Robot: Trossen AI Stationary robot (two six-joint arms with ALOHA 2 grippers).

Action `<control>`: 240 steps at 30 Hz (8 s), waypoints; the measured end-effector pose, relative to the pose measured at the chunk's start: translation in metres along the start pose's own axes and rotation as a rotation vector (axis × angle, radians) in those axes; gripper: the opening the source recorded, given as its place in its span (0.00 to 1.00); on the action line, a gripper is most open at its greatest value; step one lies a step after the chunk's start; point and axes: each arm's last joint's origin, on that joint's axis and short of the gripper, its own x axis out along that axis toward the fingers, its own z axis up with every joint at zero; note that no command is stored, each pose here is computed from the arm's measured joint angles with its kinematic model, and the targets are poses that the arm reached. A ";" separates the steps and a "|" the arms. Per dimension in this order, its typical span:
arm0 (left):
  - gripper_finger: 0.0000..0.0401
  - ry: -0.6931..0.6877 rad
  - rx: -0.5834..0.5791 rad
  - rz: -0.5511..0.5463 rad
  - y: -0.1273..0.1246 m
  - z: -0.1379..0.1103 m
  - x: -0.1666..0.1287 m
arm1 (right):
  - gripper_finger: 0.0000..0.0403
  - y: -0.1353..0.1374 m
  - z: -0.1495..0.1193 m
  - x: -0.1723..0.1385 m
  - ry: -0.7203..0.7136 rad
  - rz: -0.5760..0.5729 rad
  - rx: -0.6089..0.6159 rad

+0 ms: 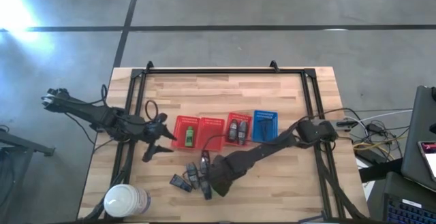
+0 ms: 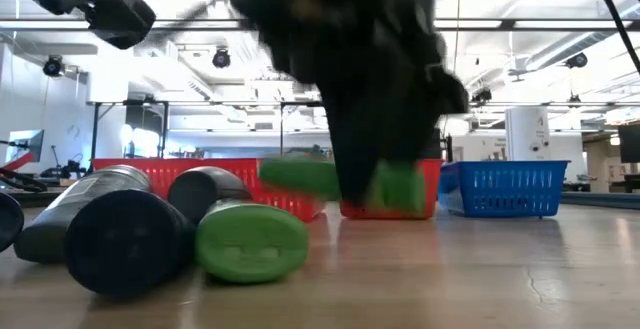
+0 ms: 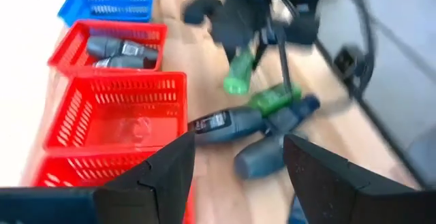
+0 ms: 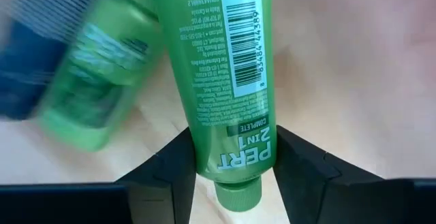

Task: Pick & Place Travel size toiletries
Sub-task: Put the shampoo into the left red bin

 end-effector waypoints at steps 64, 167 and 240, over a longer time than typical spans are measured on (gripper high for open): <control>0.36 -0.091 0.957 0.073 -0.015 0.043 0.102 | 0.40 -0.033 0.059 -0.109 -0.126 0.448 -0.070; 0.54 0.508 -0.020 0.330 -0.010 0.016 0.053 | 0.75 -0.071 0.021 -0.124 -0.131 0.251 0.295; 0.55 0.631 0.790 -0.397 -0.053 0.050 0.277 | 0.90 -0.180 -0.073 -0.149 -0.367 0.236 0.388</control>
